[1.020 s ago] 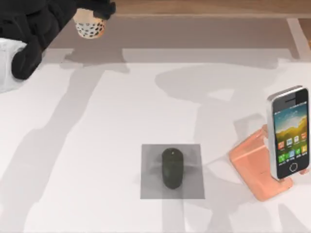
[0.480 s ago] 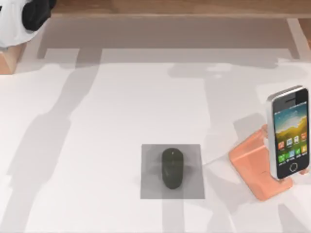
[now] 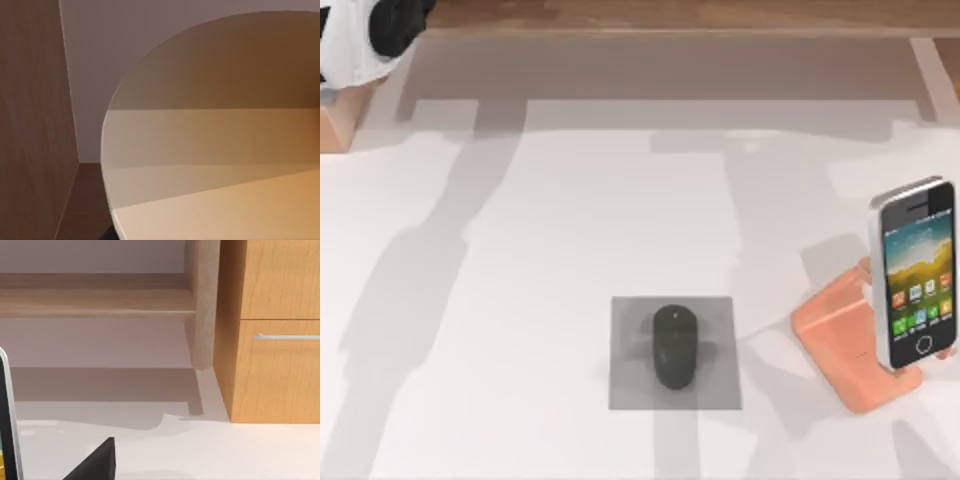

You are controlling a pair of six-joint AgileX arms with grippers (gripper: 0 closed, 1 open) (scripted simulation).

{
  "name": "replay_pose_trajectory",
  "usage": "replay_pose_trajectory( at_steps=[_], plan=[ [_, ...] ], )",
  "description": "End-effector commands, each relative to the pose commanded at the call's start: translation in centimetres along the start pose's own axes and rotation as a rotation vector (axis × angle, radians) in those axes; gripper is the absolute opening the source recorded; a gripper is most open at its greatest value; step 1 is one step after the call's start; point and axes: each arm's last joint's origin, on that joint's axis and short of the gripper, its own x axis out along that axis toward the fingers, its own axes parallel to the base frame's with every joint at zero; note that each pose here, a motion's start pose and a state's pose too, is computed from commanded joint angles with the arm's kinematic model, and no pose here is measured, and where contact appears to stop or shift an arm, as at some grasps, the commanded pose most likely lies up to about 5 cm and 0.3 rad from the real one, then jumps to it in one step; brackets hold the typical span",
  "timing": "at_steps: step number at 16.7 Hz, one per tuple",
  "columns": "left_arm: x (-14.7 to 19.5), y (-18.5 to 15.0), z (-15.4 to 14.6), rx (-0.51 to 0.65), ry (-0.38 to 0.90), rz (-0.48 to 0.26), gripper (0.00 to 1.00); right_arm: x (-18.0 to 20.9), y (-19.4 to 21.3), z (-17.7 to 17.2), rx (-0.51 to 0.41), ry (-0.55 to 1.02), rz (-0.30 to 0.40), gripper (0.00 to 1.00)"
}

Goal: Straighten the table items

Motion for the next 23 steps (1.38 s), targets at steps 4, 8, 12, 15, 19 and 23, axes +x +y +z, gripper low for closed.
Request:
replay_pose_trajectory(
  at_steps=[4,8,12,15,19,23],
  plan=[
    [-0.24,0.16,0.19,-0.001,-0.002,0.002,0.00,0.00,0.00,0.00,0.000,0.000,0.000,1.00],
    [-0.20,0.22,0.19,-0.002,-0.002,0.004,0.00,0.00,0.00,0.00,0.000,0.000,0.000,1.00],
    [0.15,0.23,-0.03,-0.003,0.000,0.007,0.00,0.00,0.00,0.00,0.000,0.000,0.000,1.00],
    [0.15,0.23,-0.03,-0.003,0.000,0.007,0.00,0.00,0.00,0.00,0.000,0.000,0.000,1.00],
    [0.15,0.23,-0.03,-0.003,0.000,0.007,0.30,0.00,0.00,0.00,0.000,0.000,0.000,1.00],
    [0.15,0.23,-0.03,-0.003,0.000,0.007,0.60,0.00,0.00,0.00,0.000,0.000,0.000,1.00]
  ],
)
